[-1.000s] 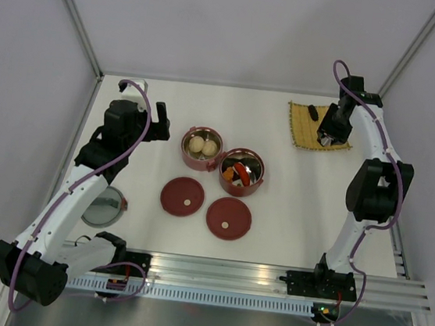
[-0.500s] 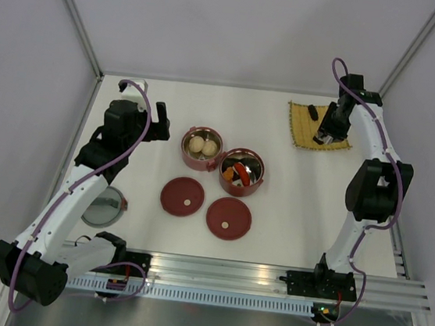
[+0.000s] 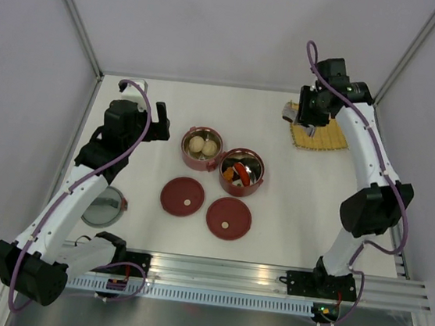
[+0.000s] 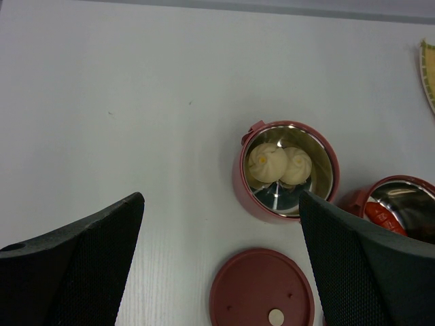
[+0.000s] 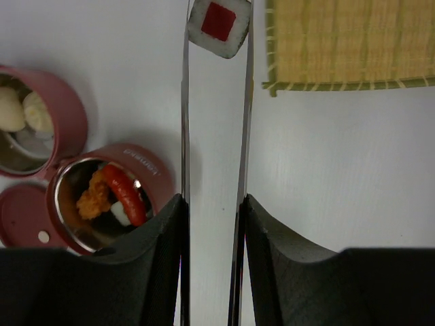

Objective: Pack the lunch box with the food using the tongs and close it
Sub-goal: Pick up the fake food from the plate, then place the fake food in the packing box, then pick up the fake food from the plate.

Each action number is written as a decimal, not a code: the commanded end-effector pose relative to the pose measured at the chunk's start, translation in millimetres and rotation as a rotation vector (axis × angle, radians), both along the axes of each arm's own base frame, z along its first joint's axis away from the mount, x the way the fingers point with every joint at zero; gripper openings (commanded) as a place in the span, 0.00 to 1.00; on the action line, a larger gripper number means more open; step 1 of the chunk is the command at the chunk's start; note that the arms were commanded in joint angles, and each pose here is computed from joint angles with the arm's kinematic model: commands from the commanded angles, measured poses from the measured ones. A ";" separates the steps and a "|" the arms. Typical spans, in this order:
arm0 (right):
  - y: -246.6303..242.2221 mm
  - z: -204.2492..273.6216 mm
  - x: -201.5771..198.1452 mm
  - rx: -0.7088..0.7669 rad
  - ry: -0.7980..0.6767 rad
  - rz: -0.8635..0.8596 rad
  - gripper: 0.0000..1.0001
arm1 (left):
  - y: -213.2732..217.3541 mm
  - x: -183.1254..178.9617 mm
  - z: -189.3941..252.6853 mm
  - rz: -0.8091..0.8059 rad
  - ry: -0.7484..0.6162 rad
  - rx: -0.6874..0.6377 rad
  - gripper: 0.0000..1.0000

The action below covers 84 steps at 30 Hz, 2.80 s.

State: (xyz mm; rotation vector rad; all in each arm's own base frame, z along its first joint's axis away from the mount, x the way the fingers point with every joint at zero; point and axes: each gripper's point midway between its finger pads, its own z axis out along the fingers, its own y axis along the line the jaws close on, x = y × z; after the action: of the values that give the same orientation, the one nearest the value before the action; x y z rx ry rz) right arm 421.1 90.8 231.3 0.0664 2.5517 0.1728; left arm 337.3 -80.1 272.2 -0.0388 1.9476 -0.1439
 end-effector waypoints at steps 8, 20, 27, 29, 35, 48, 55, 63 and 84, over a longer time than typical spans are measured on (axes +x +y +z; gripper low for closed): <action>83.2 55.0 -121.5 0.097 -0.079 0.295 0.07 | -0.7 3.9 13.4 -0.002 -0.037 -0.011 1.00; 121.3 3.1 -184.7 0.156 0.032 0.401 0.09 | -2.7 -4.2 27.3 -0.021 -0.075 -0.038 1.00; 131.5 -9.1 -183.3 0.125 0.064 0.422 0.34 | -3.4 -4.6 27.7 -0.026 -0.076 -0.040 1.00; 132.1 -12.2 -182.5 0.104 0.069 0.421 0.38 | -2.6 -4.2 27.3 -0.022 -0.075 -0.037 1.00; 130.0 -18.6 -175.5 0.068 0.081 0.396 0.44 | -2.7 -3.5 25.9 -0.022 -0.073 -0.035 1.00; 132.8 -10.4 -164.7 0.045 0.062 0.402 0.52 | -2.3 -1.9 22.6 -0.019 -0.063 -0.027 1.00; 131.5 -10.3 -163.1 0.028 0.071 0.398 0.52 | -2.2 -1.3 21.6 -0.017 -0.060 -0.026 1.00; 109.1 16.5 -125.5 -0.019 -0.029 0.302 0.47 | -2.4 -1.4 21.1 -0.019 -0.057 -0.025 1.00; -67.0 9.8 52.7 -0.159 -0.291 -0.096 0.46 | -1.9 1.5 14.2 -0.013 -0.039 -0.014 1.00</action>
State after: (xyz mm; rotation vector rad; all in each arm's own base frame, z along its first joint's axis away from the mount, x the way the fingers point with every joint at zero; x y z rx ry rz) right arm 442.3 41.4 236.7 0.1068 2.3604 -0.0509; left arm 334.8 -81.2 276.4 -0.0340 1.9363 -0.1578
